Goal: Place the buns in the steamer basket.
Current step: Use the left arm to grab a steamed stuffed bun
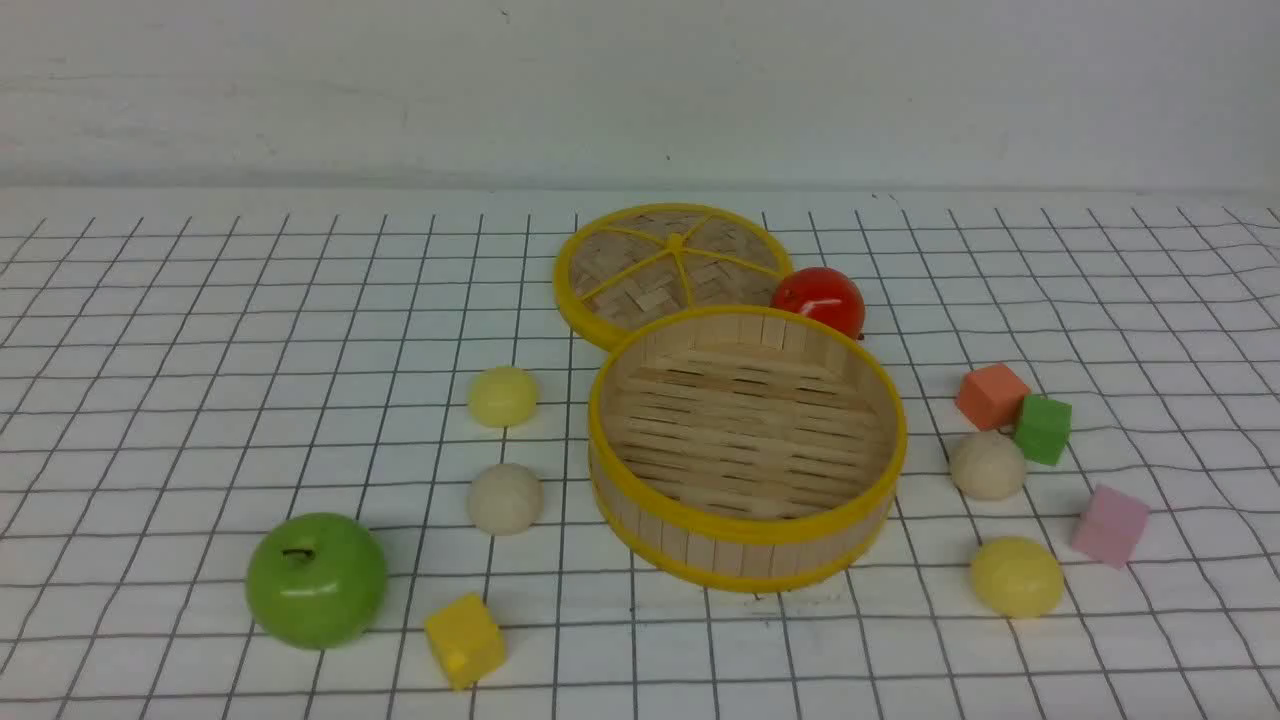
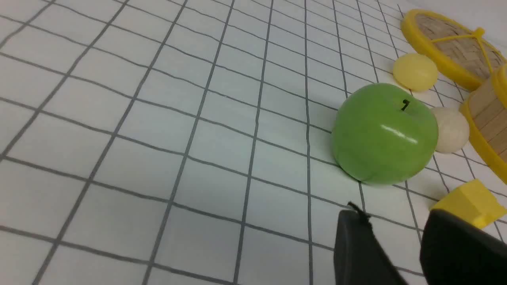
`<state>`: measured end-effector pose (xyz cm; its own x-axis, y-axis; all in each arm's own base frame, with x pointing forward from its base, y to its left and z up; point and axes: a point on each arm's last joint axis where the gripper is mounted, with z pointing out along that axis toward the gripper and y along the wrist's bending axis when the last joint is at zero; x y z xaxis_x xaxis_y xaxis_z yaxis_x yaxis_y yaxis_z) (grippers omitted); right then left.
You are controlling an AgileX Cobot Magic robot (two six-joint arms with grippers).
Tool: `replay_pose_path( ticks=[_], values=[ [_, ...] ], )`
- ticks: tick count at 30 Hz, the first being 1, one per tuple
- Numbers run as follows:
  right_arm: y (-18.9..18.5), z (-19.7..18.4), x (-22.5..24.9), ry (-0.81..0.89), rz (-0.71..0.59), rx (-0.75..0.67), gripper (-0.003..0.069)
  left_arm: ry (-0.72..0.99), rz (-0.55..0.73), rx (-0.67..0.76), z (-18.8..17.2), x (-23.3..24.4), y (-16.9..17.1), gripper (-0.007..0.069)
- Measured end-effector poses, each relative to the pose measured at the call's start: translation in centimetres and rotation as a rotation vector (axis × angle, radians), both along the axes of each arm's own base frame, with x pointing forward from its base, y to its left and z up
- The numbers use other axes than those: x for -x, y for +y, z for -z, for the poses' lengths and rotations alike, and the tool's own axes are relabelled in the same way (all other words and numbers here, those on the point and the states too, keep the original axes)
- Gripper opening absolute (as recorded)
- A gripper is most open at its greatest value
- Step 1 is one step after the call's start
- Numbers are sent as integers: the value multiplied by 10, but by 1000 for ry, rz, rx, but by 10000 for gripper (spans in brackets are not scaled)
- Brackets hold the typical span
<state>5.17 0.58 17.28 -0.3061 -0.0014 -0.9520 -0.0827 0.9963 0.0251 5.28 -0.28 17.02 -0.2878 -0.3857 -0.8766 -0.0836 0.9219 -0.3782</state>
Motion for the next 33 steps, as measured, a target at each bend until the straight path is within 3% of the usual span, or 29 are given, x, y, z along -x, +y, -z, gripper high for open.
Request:
replay_pose_path(
  ticks=[22, 26, 27, 29, 33],
  values=[
    [0, 0, 0, 0, 0, 0, 239, -12, -1, 17, -1, 0, 0, 237],
    [0, 0, 0, 0, 0, 2, 239, -99, -25, 239, -10, -2, -3, 237],
    [0, 0, 0, 0, 0, 2, 239, -150, -46, 423, -16, -3, -4, 237],
    [0, 0, 0, 0, 0, 3, 239, -194, -66, 590, -21, -4, -4, 237],
    [0, 0, 0, 0, 0, 5, 239, -289, -99, 735, -30, -4, 0, 225]
  ],
)
